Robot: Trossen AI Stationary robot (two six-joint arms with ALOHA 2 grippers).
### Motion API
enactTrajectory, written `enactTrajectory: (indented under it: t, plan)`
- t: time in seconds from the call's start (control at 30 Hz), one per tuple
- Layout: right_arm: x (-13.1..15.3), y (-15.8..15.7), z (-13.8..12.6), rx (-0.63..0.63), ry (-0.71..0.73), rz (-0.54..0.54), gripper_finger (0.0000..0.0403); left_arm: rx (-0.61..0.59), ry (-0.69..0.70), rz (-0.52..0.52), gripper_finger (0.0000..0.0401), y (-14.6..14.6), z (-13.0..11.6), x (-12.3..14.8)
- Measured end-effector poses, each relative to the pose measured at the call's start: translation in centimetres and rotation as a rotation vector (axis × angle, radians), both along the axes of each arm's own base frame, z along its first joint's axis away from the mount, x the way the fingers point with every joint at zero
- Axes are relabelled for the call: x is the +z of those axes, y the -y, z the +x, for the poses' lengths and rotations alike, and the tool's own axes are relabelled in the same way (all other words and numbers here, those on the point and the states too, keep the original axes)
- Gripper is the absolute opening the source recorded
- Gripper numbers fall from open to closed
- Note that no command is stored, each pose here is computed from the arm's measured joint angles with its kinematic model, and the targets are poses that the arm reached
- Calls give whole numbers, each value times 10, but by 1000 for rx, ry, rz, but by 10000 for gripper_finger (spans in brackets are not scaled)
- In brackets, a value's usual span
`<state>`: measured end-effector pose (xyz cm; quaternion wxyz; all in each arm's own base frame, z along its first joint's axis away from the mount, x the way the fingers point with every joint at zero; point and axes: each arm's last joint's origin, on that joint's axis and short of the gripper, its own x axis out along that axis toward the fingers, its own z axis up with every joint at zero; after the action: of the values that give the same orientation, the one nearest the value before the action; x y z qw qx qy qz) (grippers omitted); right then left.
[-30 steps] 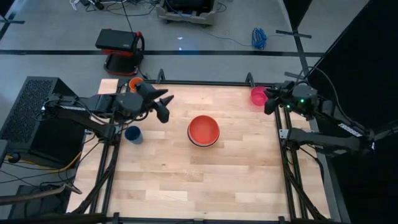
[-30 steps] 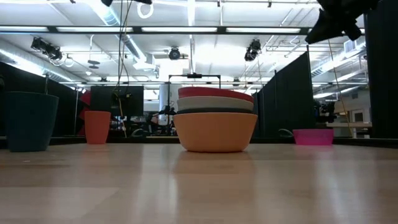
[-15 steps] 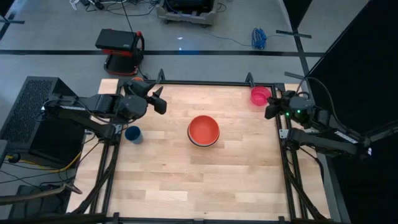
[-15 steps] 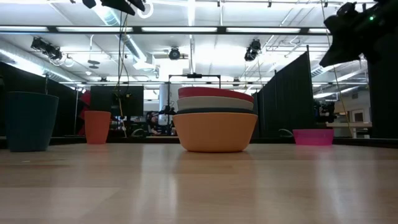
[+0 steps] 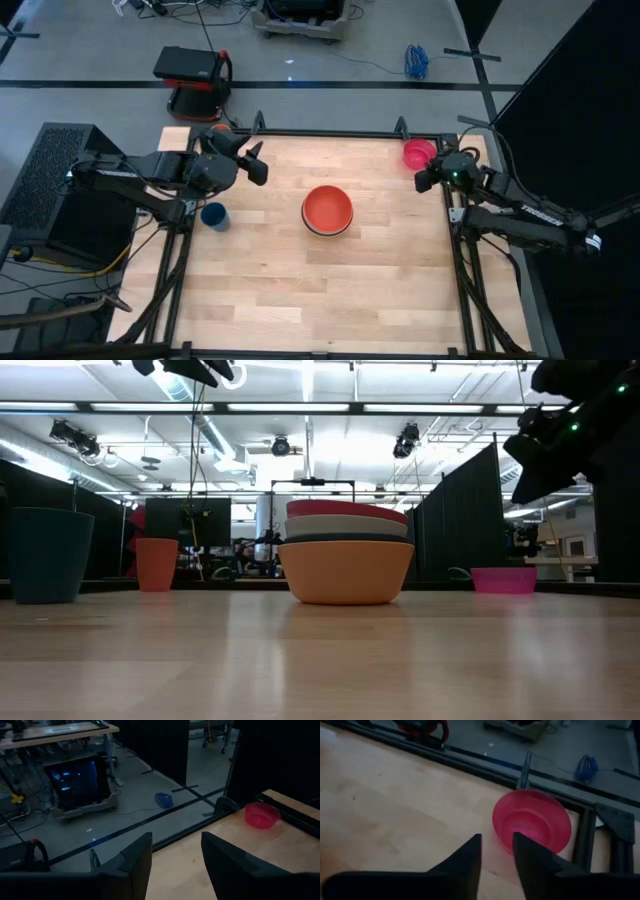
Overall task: Nest bowls inside each other
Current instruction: Stack the pink bowl into the orange bowl
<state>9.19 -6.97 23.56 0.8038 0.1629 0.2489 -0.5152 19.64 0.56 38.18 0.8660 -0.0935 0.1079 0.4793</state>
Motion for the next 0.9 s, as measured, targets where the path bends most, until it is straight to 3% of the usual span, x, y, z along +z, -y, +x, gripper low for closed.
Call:
enactTrajectory:
  t: [0.5, 0.7, 0.9]
  plan:
    - [-11, 31, 8, -91, -20, 80, 278, -65, -7, -40, 158, 1, 1, -1]
    - [-26, 45, 16, -59, -122, 167, 279, -77, -10, -46, 158, 2, 2, -1]
    - [-35, 57, 25, -27, -158, 177, 279, -82, -14, -48, 158, 2, 2, -2]
